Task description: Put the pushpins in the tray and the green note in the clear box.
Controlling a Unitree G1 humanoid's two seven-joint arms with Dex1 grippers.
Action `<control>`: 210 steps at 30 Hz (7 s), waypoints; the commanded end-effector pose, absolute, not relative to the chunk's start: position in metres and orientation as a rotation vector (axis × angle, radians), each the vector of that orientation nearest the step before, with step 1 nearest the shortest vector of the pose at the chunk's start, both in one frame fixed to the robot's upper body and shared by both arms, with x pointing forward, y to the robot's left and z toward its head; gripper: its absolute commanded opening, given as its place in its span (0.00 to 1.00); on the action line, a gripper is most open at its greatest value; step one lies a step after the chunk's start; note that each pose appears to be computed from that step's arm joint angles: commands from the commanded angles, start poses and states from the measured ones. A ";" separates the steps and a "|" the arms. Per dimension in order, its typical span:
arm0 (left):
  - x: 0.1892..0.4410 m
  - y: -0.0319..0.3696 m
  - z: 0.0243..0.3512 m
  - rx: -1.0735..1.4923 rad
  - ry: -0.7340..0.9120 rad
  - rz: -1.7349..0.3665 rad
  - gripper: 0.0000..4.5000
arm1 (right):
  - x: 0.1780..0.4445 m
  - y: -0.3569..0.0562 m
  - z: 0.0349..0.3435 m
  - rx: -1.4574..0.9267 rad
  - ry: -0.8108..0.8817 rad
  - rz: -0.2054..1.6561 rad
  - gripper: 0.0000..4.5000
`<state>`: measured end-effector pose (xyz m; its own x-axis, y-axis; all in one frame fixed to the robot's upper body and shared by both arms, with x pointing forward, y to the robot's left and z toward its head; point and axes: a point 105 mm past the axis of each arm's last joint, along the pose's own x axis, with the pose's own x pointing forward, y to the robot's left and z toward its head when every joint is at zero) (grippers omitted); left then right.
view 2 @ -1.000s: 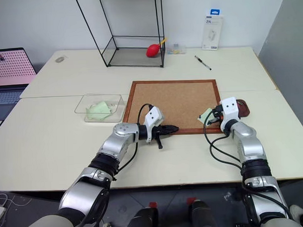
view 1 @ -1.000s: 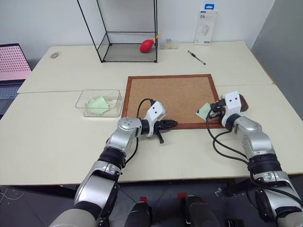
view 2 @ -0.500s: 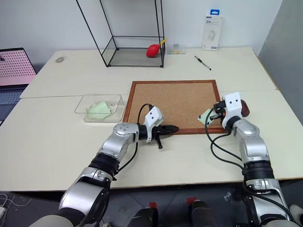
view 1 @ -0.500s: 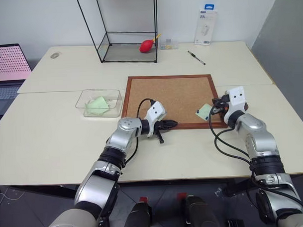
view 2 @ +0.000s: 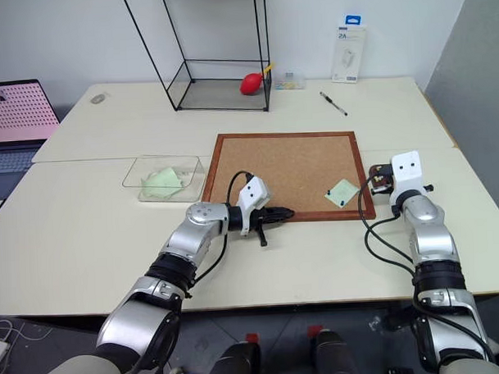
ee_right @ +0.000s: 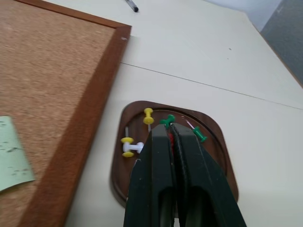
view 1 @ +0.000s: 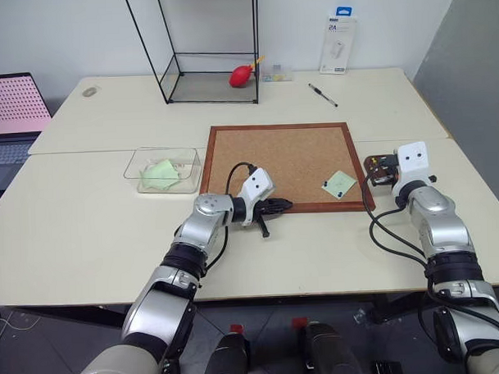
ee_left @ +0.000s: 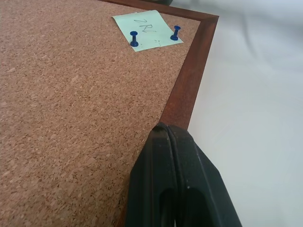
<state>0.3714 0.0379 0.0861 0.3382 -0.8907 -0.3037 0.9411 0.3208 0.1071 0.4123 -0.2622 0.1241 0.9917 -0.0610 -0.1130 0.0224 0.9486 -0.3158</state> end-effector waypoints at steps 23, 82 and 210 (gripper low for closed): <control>0.369 0.036 0.077 0.308 0.229 -1.221 0.00 | 0.416 -0.267 0.140 -0.270 0.068 -0.063 0.64; 0.372 0.040 0.075 0.333 0.235 -1.205 0.00 | 0.356 -0.167 0.135 -0.142 0.007 0.554 0.01; 0.373 0.032 0.114 0.107 0.098 -1.184 0.00 | 0.380 -0.119 0.176 -0.171 -0.169 0.543 0.00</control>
